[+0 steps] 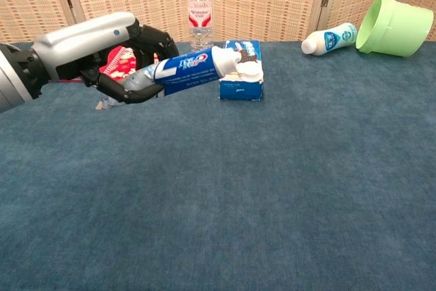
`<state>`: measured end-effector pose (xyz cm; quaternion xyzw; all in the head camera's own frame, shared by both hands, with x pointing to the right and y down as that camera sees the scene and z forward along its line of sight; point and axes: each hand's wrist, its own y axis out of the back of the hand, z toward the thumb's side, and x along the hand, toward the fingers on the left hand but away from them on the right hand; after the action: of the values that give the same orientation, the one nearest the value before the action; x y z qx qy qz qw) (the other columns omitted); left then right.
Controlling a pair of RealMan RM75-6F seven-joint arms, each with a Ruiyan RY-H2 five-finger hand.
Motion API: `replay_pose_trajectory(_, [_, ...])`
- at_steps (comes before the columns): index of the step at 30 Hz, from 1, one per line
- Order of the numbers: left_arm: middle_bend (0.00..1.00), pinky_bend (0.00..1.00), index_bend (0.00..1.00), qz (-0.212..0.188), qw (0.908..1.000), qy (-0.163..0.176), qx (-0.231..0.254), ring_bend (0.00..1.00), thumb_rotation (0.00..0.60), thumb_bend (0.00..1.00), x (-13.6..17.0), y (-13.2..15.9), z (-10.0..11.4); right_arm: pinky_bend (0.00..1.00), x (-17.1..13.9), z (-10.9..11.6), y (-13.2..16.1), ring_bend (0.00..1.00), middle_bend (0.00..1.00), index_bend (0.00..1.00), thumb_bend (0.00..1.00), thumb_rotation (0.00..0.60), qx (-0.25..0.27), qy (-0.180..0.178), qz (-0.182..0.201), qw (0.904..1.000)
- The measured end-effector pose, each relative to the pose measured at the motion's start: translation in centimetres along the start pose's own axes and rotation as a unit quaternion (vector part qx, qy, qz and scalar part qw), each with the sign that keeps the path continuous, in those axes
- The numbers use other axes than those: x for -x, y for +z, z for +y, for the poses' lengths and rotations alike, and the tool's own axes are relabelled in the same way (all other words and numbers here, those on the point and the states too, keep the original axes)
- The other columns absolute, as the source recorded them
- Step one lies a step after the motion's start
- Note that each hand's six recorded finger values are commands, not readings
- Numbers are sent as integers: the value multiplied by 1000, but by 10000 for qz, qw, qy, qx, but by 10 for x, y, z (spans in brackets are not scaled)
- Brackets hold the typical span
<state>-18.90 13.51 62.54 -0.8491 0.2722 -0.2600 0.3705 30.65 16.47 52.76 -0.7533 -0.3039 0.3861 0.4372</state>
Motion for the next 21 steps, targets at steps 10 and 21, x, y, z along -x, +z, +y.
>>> replay_pose_trajectory(10, [780, 534, 711, -347, 9973, -115, 637, 682, 600, 557, -5, 35, 16, 0, 59, -5, 43, 0, 0, 0, 0, 513, -11, -109, 760, 9970])
replay_pose_trajectory(21, [783, 534, 713, -412, 9951, -187, 882, 683, 600, 561, -7, 45, 22, 0, 92, -13, 79, 0, 0, 0, 0, 513, 79, -202, 1297, 9913])
